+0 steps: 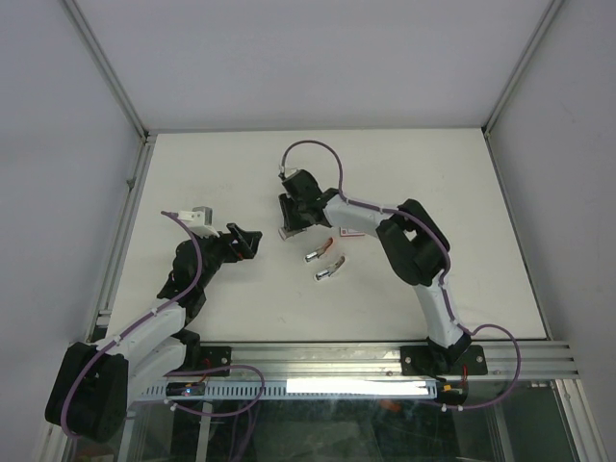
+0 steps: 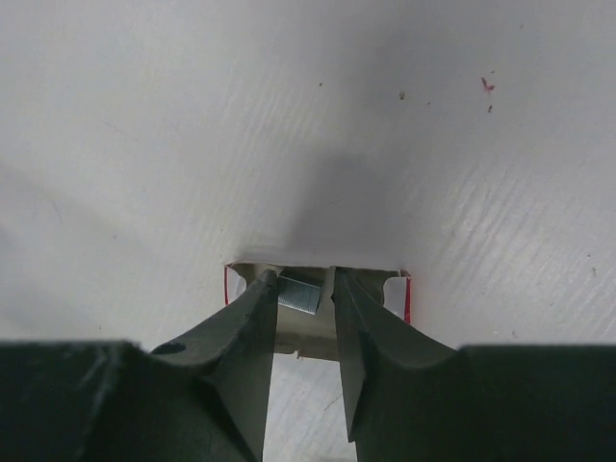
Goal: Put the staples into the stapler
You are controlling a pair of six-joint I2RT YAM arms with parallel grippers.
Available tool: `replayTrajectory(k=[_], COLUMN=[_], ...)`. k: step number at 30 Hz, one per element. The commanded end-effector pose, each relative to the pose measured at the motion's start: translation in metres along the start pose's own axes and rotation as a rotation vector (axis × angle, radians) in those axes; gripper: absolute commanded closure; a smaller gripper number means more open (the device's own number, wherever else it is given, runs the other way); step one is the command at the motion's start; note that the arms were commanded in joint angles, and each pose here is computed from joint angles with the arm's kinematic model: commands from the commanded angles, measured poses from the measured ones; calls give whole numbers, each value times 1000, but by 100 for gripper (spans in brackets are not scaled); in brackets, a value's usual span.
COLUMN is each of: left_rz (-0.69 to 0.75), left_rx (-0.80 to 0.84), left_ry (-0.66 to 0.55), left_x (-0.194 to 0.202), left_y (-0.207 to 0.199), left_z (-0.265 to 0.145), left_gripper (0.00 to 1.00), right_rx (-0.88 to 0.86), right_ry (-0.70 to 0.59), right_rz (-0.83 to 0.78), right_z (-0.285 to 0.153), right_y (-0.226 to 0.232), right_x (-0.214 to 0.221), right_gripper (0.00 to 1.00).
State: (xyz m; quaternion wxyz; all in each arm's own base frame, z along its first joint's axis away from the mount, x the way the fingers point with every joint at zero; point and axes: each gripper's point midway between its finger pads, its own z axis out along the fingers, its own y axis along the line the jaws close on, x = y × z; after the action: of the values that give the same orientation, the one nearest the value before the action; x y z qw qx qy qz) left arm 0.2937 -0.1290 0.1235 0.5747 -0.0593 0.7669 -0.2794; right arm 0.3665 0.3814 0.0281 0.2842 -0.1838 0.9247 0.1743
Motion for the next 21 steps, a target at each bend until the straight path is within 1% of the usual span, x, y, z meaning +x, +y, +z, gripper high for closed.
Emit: replayTrajectory(k=[1, 3, 7, 9, 11, 15, 18, 21], left_rz=[31, 33, 41, 43, 37, -33, -60, -53], left_rx=[48, 57, 105, 144, 180, 224, 250, 250], left_ry=[-74, -69, -51, -33, 19, 93, 120, 112], left_x=[-23, -23, -19, -16, -7, 3, 4, 1], left_y=[-12, -14, -22, -28, -34, -45, -55, -59], left_z=[3, 4, 5, 7, 14, 32, 44, 56], left_gripper=[1, 1, 1, 1, 1, 3, 4, 4], right_rx=[-20, -46, -185, -213, -227, -194, -143, -124], right_ry=[-54, -46, -36, -57, -104, -162, -172, -170], right_rz=[-7, -20, -86, -105, -126, -138, -80, -20], right_z=[-19, -18, -21, -30, -43, -71, -83, -90], right_y=[13, 17, 38, 43, 45, 37, 21, 10], right_x=[-22, -18, -13, -17, -26, -39, -43, -37], right_gripper=[67, 68, 66, 63, 58, 52, 52, 52])
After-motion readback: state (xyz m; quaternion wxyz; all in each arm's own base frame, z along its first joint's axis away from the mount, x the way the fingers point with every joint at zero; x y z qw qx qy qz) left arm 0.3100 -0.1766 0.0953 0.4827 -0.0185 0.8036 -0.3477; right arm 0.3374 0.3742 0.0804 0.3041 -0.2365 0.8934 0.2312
